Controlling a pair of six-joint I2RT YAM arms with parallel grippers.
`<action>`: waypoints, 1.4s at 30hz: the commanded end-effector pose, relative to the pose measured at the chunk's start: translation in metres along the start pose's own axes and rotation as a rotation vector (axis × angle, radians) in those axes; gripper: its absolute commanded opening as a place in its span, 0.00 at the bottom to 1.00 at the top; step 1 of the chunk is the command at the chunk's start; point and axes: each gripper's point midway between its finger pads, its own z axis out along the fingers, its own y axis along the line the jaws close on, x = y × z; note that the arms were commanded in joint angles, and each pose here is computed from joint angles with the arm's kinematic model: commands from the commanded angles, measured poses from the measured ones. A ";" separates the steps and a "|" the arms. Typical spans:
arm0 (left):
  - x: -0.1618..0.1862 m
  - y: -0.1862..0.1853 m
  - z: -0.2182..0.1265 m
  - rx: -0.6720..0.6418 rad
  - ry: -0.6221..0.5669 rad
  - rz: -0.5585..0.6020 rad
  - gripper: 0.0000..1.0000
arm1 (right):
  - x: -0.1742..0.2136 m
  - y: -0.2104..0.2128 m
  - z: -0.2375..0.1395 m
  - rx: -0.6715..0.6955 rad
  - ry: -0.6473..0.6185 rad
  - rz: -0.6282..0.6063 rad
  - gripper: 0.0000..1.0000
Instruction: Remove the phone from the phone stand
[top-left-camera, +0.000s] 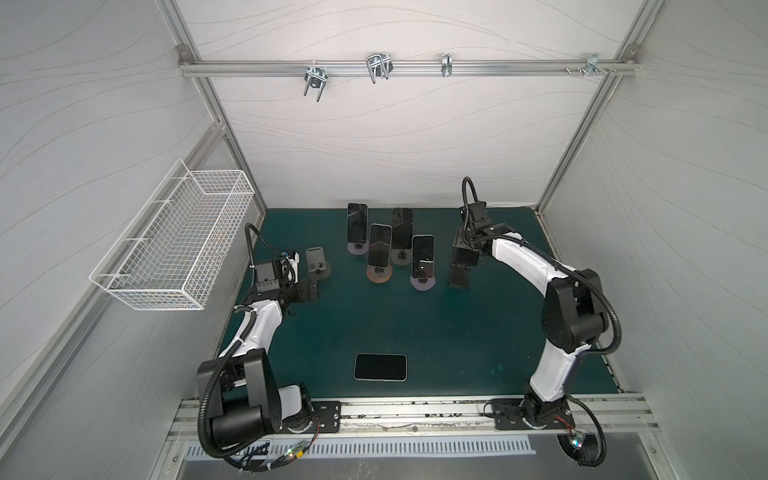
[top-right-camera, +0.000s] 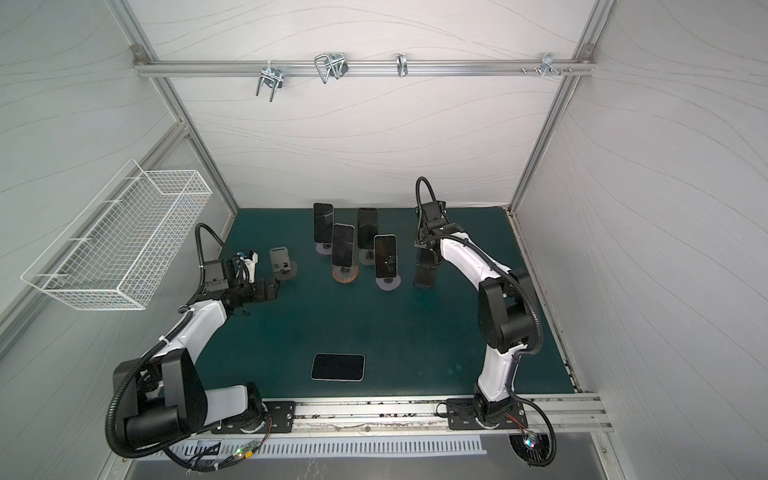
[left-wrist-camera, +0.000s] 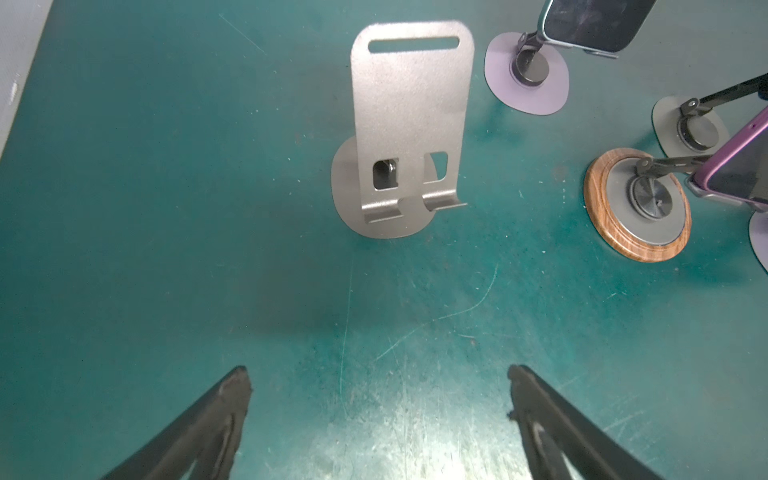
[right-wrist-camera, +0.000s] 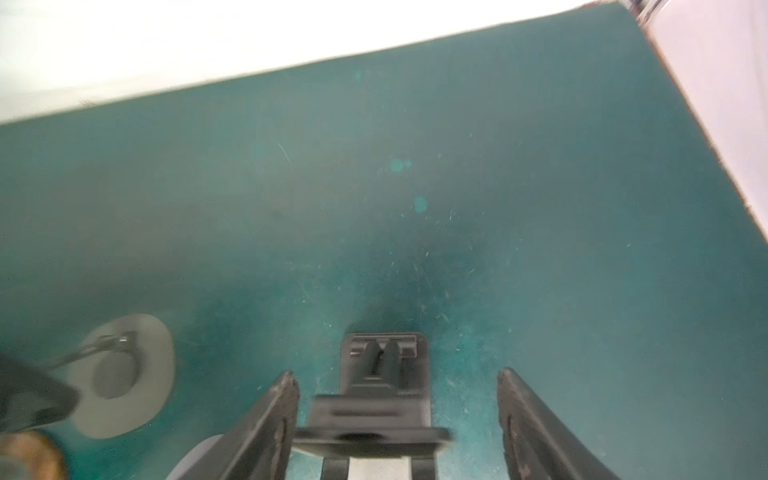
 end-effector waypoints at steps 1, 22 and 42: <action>-0.013 0.002 -0.005 -0.014 -0.053 0.016 0.98 | -0.027 0.000 -0.037 -0.029 -0.079 0.006 0.68; -0.013 0.003 -0.005 -0.014 -0.051 0.015 0.98 | -0.001 0.056 -0.145 -0.306 -0.189 -0.282 0.63; -0.012 0.001 -0.006 -0.007 -0.055 0.019 0.99 | 0.129 0.202 -0.214 -0.772 -0.135 -0.932 0.64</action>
